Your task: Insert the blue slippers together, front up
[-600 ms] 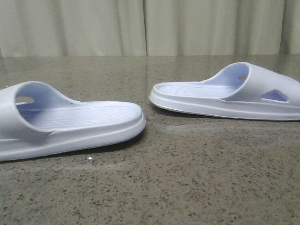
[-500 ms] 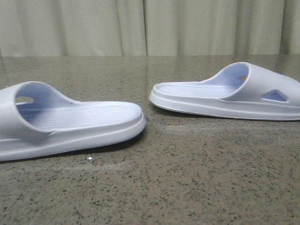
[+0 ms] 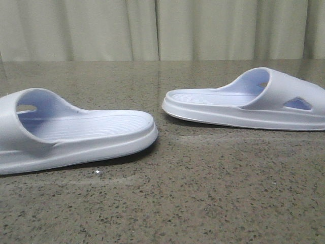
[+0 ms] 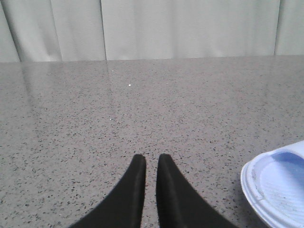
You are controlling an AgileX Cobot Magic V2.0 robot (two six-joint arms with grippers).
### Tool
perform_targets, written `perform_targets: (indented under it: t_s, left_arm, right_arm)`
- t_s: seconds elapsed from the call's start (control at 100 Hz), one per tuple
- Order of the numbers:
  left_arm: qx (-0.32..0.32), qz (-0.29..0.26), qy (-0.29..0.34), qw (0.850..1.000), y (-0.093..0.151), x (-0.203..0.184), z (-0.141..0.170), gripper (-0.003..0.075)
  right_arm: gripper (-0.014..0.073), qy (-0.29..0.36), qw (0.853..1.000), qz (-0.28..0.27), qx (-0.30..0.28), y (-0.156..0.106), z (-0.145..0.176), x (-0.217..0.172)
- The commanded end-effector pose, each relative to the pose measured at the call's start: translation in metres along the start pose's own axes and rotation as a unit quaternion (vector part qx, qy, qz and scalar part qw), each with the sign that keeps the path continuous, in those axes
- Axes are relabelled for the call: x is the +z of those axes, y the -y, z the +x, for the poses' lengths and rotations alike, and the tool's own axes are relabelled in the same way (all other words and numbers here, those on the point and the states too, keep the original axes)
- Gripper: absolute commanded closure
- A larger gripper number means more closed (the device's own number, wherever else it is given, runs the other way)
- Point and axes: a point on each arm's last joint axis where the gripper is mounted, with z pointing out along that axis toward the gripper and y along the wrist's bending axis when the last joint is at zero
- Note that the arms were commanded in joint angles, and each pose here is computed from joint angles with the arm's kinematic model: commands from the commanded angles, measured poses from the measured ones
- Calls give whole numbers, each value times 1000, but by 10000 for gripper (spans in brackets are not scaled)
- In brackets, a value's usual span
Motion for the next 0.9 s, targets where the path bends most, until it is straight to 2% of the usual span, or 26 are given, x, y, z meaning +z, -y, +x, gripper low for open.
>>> perform_targets:
  t_s: [0.0, 0.89]
  left_arm:
    - [-4, 4, 58, 998, 1, -2, -7, 704]
    - [-4, 4, 64, 998, 1, -2, -8, 704]
  right_arm:
    - [702, 40, 999, -5, -9, 0, -2, -1]
    - [702, 42, 999, -5, -9, -1, -2, -1]
